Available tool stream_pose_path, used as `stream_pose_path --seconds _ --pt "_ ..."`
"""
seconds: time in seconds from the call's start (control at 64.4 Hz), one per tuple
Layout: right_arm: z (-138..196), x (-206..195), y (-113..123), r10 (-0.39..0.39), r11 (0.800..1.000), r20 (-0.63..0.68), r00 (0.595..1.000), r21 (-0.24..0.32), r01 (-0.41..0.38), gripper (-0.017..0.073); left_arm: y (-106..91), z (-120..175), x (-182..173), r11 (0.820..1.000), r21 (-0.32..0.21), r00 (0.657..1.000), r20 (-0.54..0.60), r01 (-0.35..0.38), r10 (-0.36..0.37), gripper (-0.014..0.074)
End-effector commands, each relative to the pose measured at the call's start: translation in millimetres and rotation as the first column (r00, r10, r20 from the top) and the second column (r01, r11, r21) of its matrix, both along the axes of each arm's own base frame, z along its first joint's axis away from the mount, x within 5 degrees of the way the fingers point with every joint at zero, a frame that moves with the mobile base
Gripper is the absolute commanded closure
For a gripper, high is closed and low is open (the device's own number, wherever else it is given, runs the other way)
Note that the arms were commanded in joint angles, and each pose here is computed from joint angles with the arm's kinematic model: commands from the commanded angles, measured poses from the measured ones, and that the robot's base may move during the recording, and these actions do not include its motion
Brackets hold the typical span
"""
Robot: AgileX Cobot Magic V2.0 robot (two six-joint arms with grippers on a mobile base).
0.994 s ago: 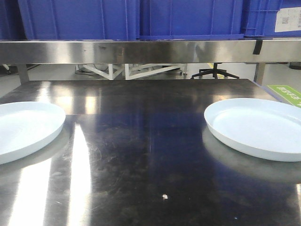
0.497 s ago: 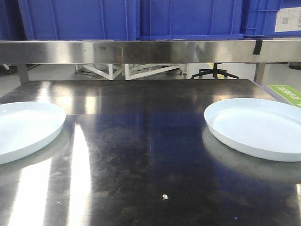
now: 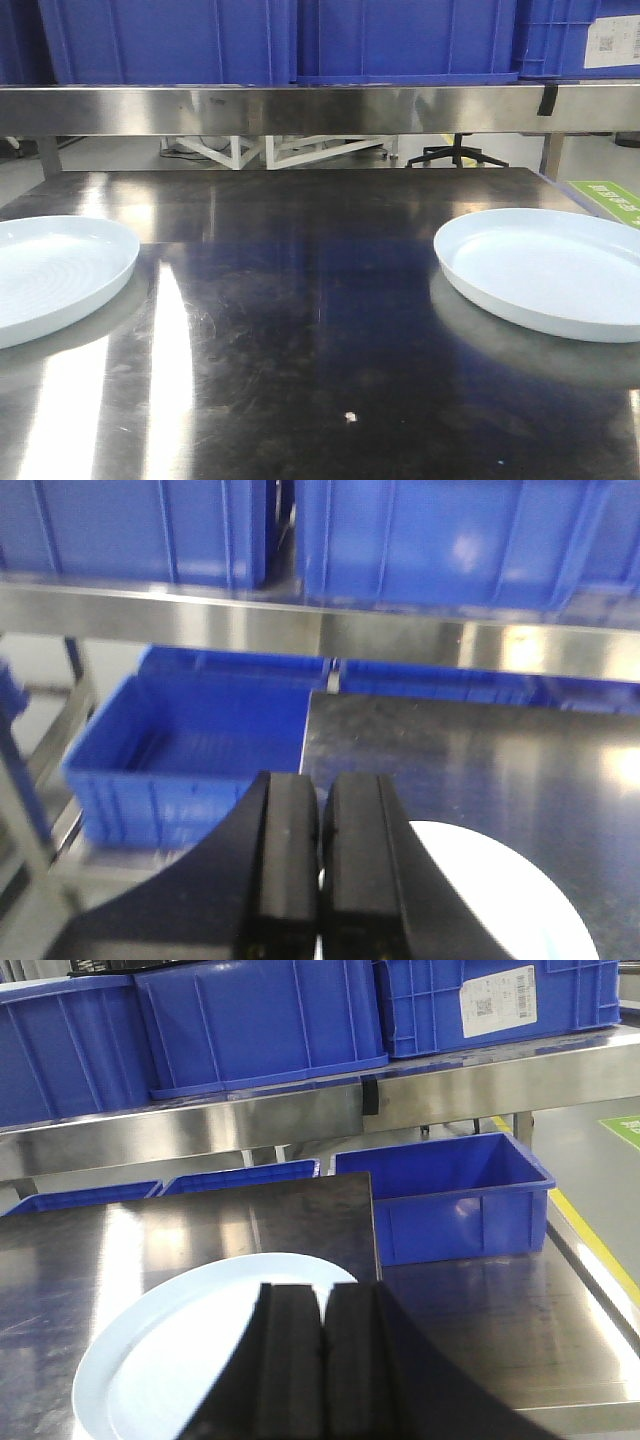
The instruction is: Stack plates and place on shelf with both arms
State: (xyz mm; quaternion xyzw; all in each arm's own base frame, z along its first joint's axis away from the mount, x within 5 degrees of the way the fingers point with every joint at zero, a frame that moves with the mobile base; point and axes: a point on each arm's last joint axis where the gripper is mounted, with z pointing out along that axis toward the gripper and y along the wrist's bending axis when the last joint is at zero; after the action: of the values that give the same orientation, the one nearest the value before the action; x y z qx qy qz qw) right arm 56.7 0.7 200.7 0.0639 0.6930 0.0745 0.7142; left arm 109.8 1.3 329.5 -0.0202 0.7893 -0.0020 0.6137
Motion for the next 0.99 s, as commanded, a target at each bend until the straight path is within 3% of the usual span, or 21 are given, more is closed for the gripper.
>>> stream_pose_path --seconds 0.0,0.093,0.249,0.357,0.482,0.823,0.979 --pt "9.2 -2.2 0.1 0.002 1.0 0.11 0.994 -0.013 0.0 0.0512 0.3 34.8 27.4 1.0 0.01 0.998 -0.065 -0.012 0.012 0.0491" --pt "9.2 -2.2 0.1 0.002 1.0 0.11 0.994 -0.013 0.0 0.0512 1.0 44.9 52.4 0.998 0.064 0.973 -0.229 -0.004 0.019 0.049" --pt "9.2 -2.2 0.1 0.002 1.0 0.11 0.994 -0.013 0.0 0.0512 -0.4 38.9 75.1 0.997 0.075 0.915 -0.404 0.021 0.011 0.0491" --pt "9.2 -2.2 0.1 0.002 1.0 0.11 0.994 -0.013 0.0 0.0512 -2.0 35.7 76.7 0.998 0.05 0.904 -0.428 0.024 0.0 0.0491" --pt "9.2 -2.2 0.1 0.002 1.0 0.11 0.994 -0.013 0.0 0.0512 -4.0 40.5 77.3 0.999 0.022 0.926 -0.378 0.028 -0.018 0.049" --pt "9.2 -2.2 0.1 0.002 1.0 0.11 0.994 -0.013 0.0 0.0512 -4.5 41.5 81.1 0.999 0.019 0.937 -0.348 0.03 -0.022 0.0491" --pt "9.2 -2.2 0.1 0.002 1.0 0.11 0.994 -0.013 0.0 0.0512 -4.9 38.4 78.8 1.0 0.008 0.922 -0.387 0.03 -0.024 0.0491"
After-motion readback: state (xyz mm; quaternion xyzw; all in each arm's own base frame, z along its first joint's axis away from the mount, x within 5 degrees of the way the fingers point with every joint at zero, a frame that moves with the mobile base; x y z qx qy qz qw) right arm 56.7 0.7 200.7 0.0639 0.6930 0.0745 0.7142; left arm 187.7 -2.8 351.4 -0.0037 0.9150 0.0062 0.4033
